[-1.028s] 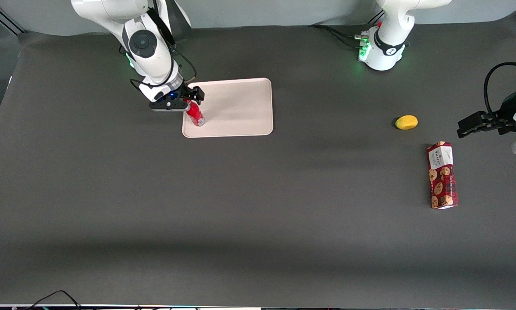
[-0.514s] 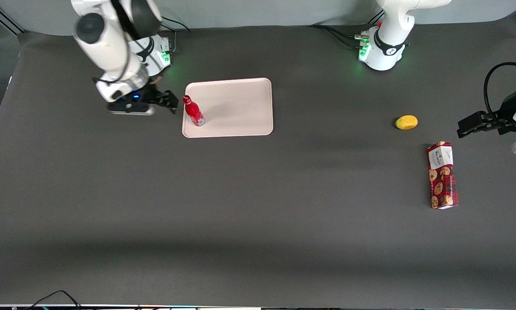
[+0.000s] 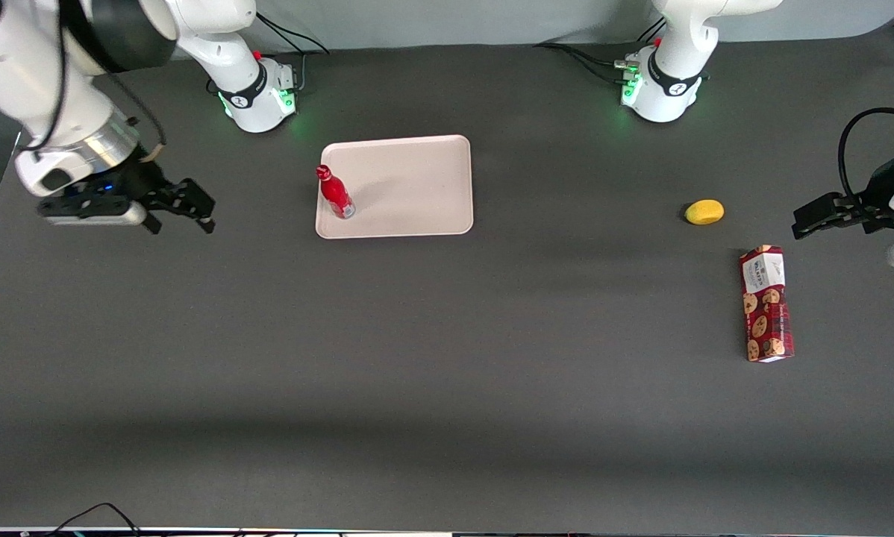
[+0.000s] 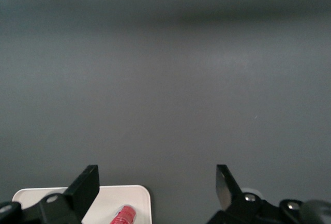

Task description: Place coke bottle on tray

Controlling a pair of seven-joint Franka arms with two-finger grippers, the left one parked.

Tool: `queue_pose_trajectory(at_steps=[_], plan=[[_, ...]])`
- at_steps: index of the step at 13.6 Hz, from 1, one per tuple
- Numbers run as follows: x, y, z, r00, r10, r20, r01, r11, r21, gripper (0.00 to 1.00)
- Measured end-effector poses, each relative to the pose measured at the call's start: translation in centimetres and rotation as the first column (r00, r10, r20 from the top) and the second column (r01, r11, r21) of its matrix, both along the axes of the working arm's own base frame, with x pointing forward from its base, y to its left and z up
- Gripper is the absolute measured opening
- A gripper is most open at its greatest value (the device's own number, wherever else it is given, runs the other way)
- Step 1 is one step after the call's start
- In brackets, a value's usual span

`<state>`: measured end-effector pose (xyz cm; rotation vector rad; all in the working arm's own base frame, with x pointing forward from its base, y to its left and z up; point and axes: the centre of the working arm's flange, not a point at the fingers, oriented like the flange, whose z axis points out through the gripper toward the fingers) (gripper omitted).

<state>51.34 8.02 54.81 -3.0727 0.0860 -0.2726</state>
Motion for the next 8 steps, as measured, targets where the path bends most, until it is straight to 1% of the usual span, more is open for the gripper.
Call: queue_pose_trajectory(at_steps=[2, 5, 6, 8], plan=[[2.8, -3.1, 2.2, 1.0, 0.017, 0.006, -0.017, 1.0, 0.004, 1.0], [5.0, -6.9, 4.4, 1.0, -0.016, -0.006, 0.016, 1.0, 0.002, 1.0], [5.4, -7.6, 4.6, 1.0, -0.024, -0.004, 0.024, 1.0, -0.008, 1.0], [5.6, -8.7, 4.7, 0.999, -0.033, -0.006, 0.033, 0.998, -0.045, 1.0]])
